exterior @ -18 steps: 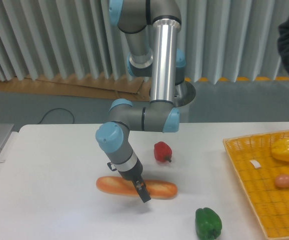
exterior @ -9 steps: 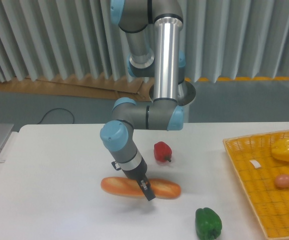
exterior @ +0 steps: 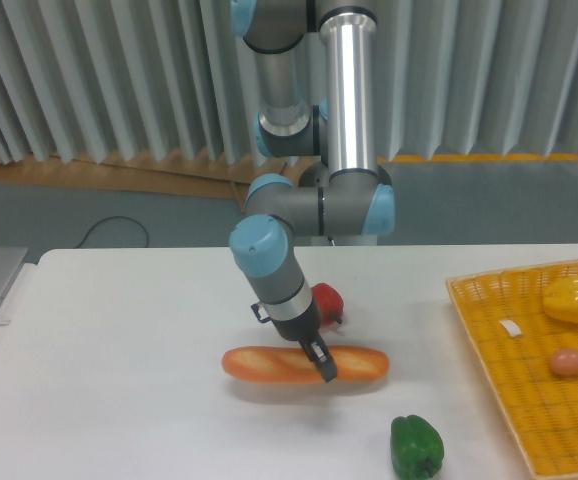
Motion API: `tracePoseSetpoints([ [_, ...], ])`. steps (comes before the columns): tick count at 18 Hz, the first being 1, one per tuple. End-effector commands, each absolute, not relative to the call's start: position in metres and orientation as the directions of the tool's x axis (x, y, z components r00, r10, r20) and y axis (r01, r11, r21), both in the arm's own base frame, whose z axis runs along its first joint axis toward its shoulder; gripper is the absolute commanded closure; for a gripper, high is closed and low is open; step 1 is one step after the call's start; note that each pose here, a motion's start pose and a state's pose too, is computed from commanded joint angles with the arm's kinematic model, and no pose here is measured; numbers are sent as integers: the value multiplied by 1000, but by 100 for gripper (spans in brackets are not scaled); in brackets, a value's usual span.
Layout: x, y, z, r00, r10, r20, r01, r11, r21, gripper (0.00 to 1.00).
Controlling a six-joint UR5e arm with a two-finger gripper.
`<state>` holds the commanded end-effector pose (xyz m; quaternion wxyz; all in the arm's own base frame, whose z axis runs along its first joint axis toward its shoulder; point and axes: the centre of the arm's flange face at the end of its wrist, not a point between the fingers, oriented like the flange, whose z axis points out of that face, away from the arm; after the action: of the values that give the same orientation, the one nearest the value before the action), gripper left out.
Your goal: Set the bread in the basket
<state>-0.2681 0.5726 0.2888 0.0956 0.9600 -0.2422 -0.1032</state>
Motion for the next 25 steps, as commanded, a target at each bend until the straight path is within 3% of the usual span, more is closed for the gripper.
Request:
tracePoseSetpoints([
  [25, -269, 570, 297, 865, -475, -164, -436, -872, 224, 45],
])
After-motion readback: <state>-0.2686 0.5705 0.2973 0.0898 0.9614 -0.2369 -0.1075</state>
